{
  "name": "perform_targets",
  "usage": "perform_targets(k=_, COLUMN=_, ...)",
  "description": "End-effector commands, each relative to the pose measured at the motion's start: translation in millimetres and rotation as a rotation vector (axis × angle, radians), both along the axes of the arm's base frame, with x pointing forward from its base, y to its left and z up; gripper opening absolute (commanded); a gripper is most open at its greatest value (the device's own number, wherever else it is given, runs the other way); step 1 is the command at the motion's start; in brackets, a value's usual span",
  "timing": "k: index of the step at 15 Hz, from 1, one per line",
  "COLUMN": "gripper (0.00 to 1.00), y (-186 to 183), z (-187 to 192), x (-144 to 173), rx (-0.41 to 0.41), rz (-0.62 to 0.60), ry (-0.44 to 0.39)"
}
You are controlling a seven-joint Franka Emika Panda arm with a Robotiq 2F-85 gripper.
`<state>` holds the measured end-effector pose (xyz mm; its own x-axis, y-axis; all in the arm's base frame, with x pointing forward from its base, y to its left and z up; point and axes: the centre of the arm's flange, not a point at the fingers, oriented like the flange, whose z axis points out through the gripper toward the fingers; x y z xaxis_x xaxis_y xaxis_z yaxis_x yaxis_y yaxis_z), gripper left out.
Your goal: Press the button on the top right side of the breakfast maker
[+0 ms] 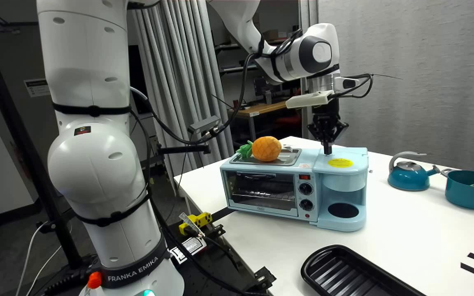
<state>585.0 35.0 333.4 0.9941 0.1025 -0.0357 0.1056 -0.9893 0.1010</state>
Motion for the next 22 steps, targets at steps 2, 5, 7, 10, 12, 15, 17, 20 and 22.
perform_targets(k=2, gripper=0.00, y=-13, z=-16, x=-12, rx=-0.026, rz=-0.041, ry=0.016)
perform_targets(k=5, gripper=0.00, y=-20, z=-27, x=-19, rx=-0.024, rz=-0.075, ry=0.006)
perform_targets(k=7, gripper=0.00, y=-21, z=-38, x=-26, rx=-0.017, rz=-0.092, ry=-0.004)
perform_targets(k=10, gripper=0.00, y=-25, z=-56, x=-42, rx=-0.010, rz=-0.117, ry=-0.033)
perform_targets(k=12, gripper=0.00, y=-30, z=-63, x=-50, rx=-0.011, rz=-0.135, ry=-0.044)
perform_targets(k=15, gripper=0.00, y=-36, z=-62, x=-53, rx=-0.009, rz=-0.155, ry=-0.070)
perform_targets(k=17, gripper=0.00, y=-40, z=-63, x=-53, rx=-0.012, rz=-0.168, ry=-0.078)
perform_targets(k=20, gripper=0.00, y=-42, z=-62, x=-48, rx=-0.009, rz=-0.185, ry=-0.081)
perform_targets(k=22, gripper=0.00, y=-44, z=-58, x=-44, rx=-0.012, rz=-0.195, ry=-0.090)
